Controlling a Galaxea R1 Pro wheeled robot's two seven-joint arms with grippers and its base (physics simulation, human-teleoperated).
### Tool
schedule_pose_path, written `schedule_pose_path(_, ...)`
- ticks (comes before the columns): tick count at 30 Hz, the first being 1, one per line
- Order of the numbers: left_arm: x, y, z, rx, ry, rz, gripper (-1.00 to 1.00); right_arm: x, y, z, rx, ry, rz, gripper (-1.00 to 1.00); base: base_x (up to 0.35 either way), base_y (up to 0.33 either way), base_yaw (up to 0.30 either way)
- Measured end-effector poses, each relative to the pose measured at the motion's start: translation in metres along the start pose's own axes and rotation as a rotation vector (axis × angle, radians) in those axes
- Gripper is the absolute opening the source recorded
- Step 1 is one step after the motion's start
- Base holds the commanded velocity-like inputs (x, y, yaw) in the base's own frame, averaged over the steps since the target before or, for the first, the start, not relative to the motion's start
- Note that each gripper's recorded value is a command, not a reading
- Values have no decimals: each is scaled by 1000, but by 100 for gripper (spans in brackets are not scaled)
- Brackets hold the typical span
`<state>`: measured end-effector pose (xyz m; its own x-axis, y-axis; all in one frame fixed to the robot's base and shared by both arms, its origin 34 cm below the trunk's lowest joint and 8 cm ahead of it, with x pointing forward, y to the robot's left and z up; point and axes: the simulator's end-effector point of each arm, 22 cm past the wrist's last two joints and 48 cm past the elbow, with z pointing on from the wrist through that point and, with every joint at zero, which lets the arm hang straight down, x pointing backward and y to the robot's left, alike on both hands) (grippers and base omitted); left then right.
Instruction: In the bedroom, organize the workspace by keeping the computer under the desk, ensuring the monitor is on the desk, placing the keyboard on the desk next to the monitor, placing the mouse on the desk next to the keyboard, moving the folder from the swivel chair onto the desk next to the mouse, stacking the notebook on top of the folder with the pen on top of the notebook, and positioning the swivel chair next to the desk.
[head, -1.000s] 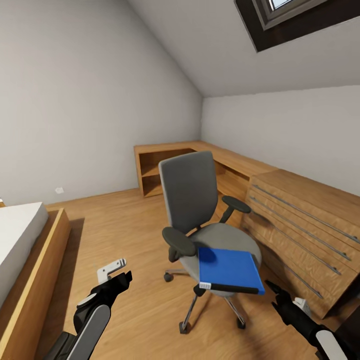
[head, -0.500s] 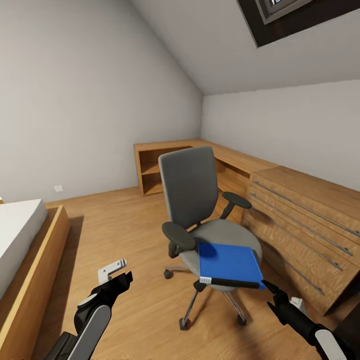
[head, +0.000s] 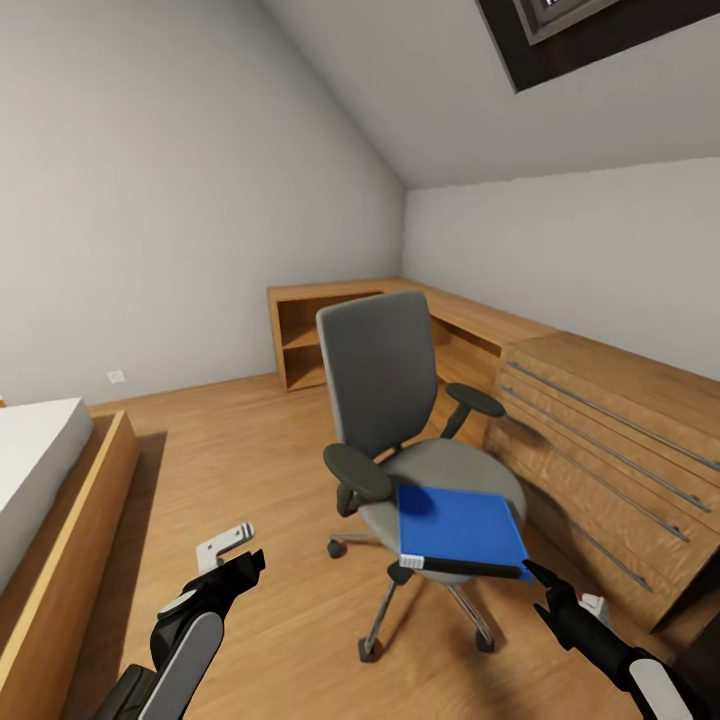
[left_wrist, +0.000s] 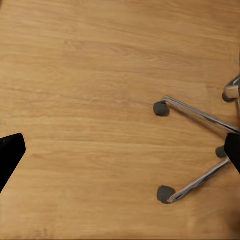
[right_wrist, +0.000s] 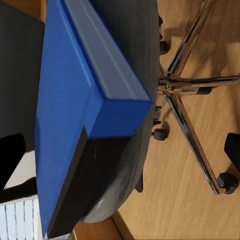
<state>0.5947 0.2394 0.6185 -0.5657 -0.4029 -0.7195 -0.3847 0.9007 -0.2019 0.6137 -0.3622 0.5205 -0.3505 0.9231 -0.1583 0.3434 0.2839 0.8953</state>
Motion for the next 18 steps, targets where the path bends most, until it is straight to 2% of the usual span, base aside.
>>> schedule_pose_path(18, 2, 2, 2, -5, 5, 4, 100, -1, 0, 0, 1, -1, -1, 100, 72, 12, 0)
